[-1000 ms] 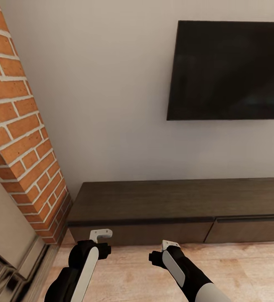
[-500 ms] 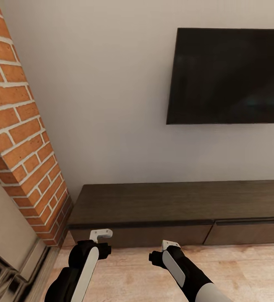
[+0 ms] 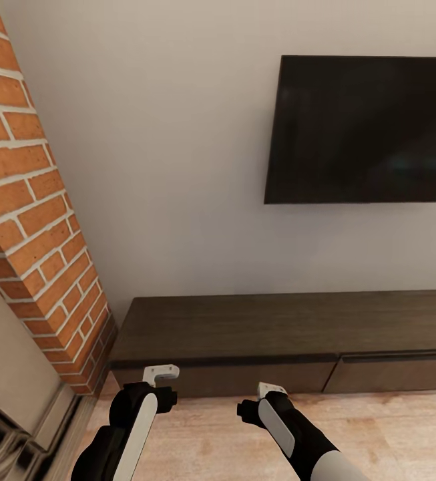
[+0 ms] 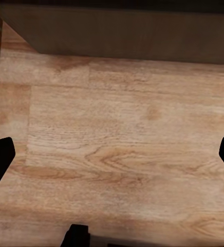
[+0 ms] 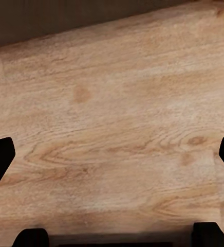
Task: Place each of the two pumpkins and all three candles from the living room inside a cabinet in the living room (use any cabinet), then make sure every cabinet is closed, and position the cauldron so it is next to a table in the living room.
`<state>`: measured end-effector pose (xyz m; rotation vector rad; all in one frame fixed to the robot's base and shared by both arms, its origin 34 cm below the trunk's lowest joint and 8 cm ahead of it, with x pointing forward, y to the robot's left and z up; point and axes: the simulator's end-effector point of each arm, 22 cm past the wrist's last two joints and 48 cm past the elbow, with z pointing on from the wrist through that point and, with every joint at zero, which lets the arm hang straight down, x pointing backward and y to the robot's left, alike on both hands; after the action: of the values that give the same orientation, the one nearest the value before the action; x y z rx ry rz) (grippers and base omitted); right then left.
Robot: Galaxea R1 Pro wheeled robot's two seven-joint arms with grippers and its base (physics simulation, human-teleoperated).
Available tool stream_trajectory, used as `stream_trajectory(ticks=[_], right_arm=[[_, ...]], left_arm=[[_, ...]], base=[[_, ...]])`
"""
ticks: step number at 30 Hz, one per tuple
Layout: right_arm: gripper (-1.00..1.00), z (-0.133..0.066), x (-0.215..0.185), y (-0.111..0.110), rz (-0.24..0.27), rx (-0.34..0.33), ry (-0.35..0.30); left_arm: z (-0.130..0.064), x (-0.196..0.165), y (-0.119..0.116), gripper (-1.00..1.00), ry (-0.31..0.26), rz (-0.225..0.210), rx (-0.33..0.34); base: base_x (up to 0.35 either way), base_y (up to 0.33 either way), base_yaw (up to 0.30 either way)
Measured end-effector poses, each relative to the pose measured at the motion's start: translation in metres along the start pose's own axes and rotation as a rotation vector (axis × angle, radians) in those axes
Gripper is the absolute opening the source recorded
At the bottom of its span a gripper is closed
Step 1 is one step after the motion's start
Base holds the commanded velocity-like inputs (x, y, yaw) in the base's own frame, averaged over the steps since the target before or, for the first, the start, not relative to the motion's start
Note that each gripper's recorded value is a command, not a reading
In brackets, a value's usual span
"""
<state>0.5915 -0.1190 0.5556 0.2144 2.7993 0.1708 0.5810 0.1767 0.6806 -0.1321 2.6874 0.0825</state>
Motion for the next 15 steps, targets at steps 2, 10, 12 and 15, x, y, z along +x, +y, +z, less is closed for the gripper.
stream_trajectory(ticks=[2,10,12,15], right_arm=[[1.00,-0.003,-0.001,0.001,0.000,0.000,0.000],[1.00,-0.016,-0.007,0.003,0.000,0.000,0.000],[1.00,-0.019,-0.008,0.003,0.000,0.000,0.000],[1.00,-0.024,-0.010,0.004,0.000,0.000,0.001]], left_arm=[[-0.003,-0.002,0.000,1.00,0.000,0.000,0.000],[-0.015,-0.009,0.001,1.00,0.000,0.000,-0.001],[-0.018,-0.011,0.001,1.00,0.000,0.000,0.000],[-0.023,-0.013,0.001,1.00,0.001,0.000,0.000]], base=[[0.000,0.000,0.000],[0.000,0.000,0.000],[0.000,0.000,0.000],[0.000,0.000,0.000]])
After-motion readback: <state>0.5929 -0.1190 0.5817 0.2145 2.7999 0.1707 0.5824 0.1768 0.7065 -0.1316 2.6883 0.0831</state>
